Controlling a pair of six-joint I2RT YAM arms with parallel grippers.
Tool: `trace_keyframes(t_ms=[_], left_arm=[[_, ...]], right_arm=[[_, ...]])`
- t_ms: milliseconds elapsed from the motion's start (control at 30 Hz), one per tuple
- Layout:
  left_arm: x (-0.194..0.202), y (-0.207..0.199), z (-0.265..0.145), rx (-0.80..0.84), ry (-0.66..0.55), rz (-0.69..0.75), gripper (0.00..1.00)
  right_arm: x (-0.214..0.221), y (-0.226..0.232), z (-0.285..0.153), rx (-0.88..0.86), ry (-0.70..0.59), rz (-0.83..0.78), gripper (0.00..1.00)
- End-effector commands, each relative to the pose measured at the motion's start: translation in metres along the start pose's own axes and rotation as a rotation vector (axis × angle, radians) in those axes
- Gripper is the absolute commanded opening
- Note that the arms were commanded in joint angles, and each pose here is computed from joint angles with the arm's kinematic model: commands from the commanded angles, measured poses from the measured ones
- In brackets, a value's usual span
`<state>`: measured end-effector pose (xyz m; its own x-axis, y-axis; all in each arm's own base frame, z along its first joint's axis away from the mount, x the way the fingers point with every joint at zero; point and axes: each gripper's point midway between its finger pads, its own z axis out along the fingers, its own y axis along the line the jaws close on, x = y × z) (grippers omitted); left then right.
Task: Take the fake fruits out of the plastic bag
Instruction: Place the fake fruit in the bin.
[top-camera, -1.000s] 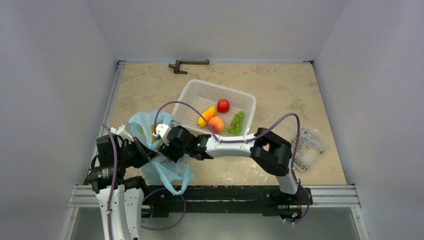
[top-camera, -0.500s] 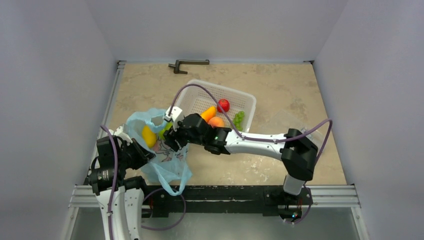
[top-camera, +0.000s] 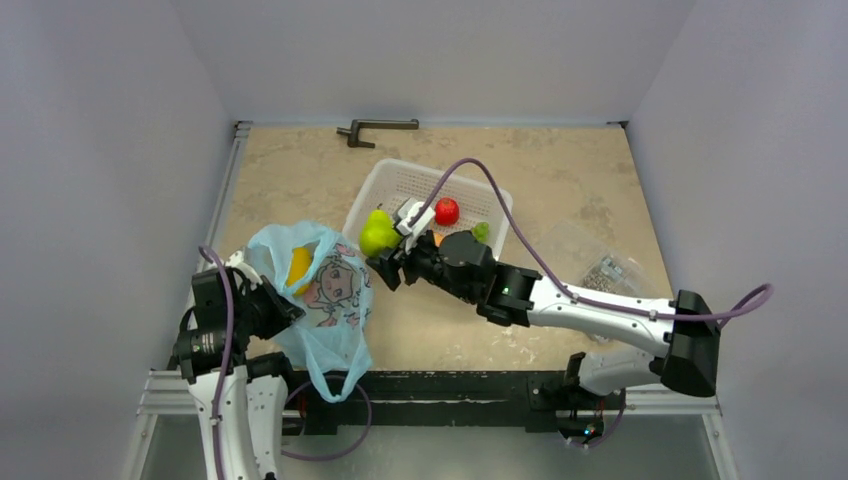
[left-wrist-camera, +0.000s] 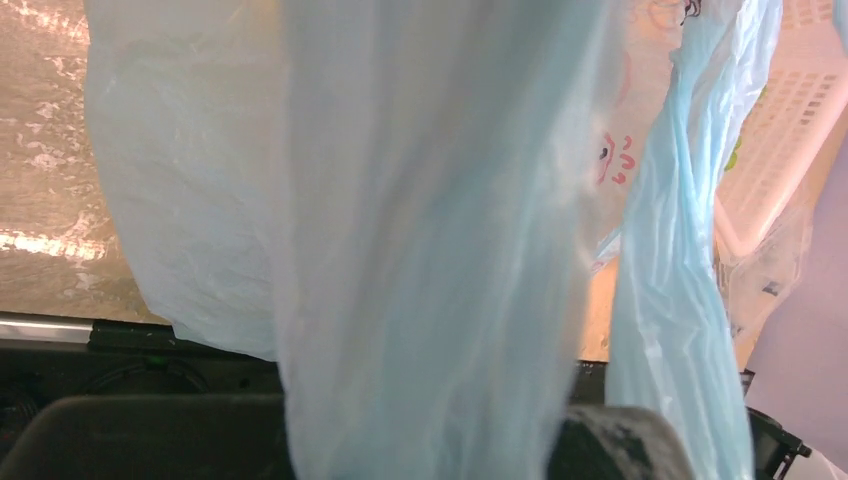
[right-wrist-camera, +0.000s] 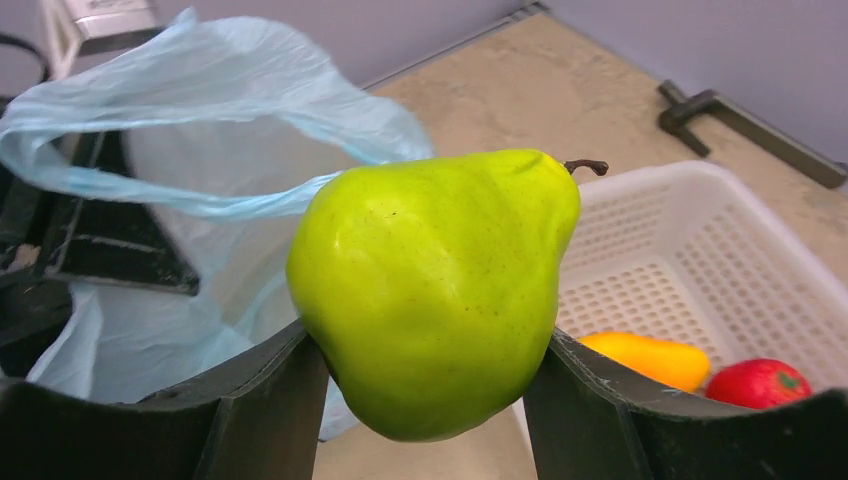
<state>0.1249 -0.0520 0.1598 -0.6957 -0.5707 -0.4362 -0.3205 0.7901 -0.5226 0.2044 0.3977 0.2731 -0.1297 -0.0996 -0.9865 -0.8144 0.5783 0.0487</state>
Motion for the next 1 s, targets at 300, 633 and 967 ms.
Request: trace_keyframes(t_ms=[300, 633, 967], left_arm=[[-0.007, -0.002, 0.004, 0.007, 0.005, 0.019, 0.00], [-0.007, -0.001, 0.003, 0.008, -0.015, 0.020, 0.00], [-0.007, -0.001, 0.004, 0.006, -0.009, 0.014, 0.00]], right_arm=[[0.027, -0.142, 0.048, 0.474, 0.119, 0.102, 0.13], [0.097, -0.190, 0.114, 0.575, 0.334, 0.065, 0.22], [0.139, -0.200, 0.127, 0.549, 0.418, 0.069, 0.46]])
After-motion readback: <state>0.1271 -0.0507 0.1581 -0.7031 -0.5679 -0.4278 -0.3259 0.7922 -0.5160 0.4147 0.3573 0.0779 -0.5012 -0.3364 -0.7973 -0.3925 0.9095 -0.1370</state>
